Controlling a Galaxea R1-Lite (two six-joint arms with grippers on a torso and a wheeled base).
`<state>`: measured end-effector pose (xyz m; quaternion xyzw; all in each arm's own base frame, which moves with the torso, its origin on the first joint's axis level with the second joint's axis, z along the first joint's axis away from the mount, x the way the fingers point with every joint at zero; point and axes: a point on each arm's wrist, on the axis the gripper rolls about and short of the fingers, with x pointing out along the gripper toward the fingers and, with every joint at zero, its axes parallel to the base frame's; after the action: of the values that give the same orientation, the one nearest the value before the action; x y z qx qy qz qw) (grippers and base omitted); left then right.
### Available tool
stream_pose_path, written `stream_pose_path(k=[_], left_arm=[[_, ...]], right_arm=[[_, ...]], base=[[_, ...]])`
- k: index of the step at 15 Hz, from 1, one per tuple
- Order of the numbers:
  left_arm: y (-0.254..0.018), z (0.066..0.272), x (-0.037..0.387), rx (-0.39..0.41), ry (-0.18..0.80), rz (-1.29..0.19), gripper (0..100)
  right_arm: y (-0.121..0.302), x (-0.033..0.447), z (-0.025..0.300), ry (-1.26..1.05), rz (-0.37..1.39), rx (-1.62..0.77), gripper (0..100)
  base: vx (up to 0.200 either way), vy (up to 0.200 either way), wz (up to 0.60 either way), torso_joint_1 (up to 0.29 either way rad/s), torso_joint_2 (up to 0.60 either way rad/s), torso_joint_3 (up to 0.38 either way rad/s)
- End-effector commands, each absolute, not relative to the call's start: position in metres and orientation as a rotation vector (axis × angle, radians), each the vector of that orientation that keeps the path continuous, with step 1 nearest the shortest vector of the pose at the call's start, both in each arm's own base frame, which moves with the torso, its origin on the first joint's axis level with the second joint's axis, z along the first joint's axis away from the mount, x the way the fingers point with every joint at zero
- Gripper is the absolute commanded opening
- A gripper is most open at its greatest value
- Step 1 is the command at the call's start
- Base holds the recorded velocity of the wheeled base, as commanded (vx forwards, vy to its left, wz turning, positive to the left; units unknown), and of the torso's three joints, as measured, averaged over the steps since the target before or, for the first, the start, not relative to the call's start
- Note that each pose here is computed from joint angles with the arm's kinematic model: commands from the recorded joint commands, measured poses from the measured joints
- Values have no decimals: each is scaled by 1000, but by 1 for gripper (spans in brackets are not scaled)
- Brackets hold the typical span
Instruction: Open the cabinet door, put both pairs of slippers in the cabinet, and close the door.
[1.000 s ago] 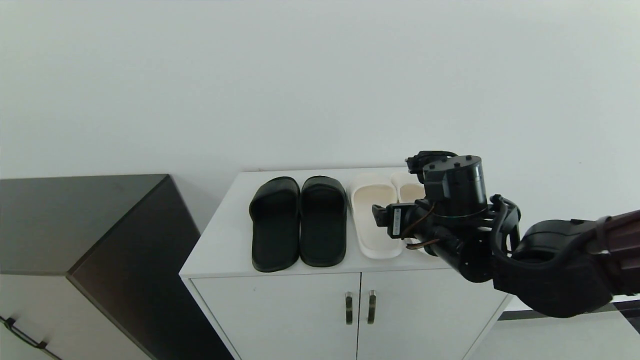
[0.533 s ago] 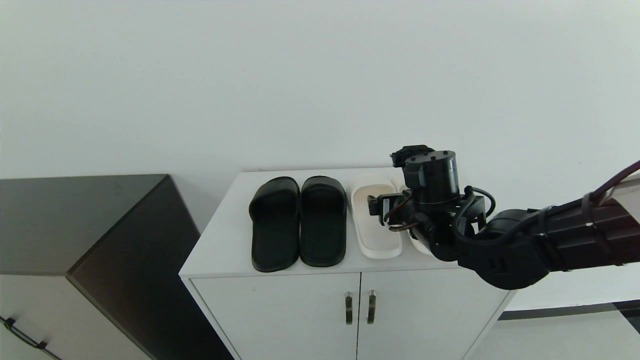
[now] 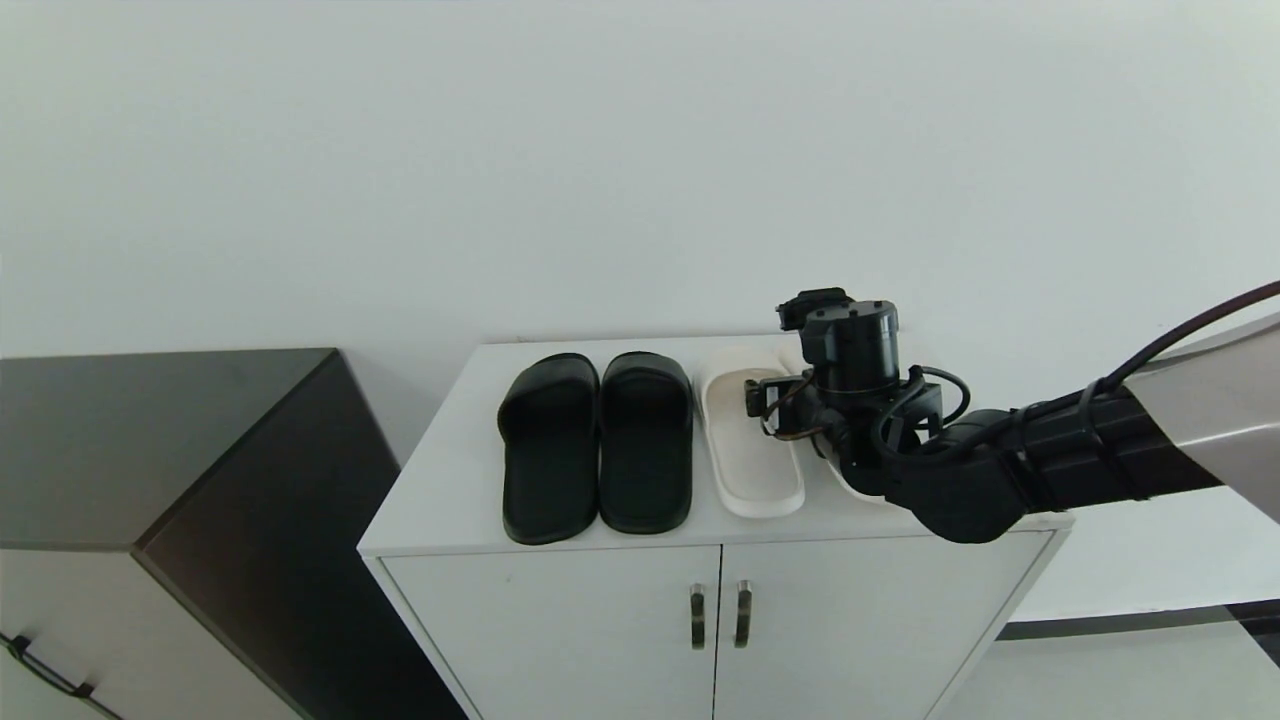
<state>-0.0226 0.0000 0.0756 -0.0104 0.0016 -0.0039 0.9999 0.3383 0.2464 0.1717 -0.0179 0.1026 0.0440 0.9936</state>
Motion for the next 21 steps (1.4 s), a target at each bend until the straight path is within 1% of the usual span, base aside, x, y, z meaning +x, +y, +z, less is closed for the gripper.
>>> stream_pose_path(k=[1,5,8,10,12,14,15,17,18,19,21], left_arm=[[0,76,-22,-21,3,-8,0],[0,76,-22,-23,3,-8,0],[0,76,-22,-21,3,-8,0],[0,76,-22,-21,3,-8,0],[0,76,-22,-21,3,-8,0],[0,76,-22,-21,3,-8,0],[0,76,-22,-21,3,-8,0],[0,76,-22,-21,3,-8,0],[0,76,-22,-21,3,-8,0],[0,76,-22,-21,3,-8,0],[0,76,-22,-21,3,-8,0]], right_arm=[[248,341,172,199,88,-33,0],[247,338,179,184,89,-25,0],[239,322,204,144,101,-6,0],[227,298,218,136,125,-23,0],[218,268,223,147,217,-26,0],[203,227,225,169,372,-30,0],[192,208,224,182,457,-30,0],[170,175,216,209,573,-33,0],[166,168,213,218,600,-34,0],[161,159,205,247,664,-45,0],[161,156,202,260,697,-45,0]], base=[[0,0,0,0,0,0],[0,0,0,0,0,0],[0,0,0,0,0,0],[0,0,0,0,0,0],[0,0,0,0,0,0],[0,0,0,0,0,0],[0,0,0,0,0,0],[0,0,0,0,0,0],[0,0,0,0,0,0],[0,0,0,0,0,0],[0,0,0,0,0,0]])
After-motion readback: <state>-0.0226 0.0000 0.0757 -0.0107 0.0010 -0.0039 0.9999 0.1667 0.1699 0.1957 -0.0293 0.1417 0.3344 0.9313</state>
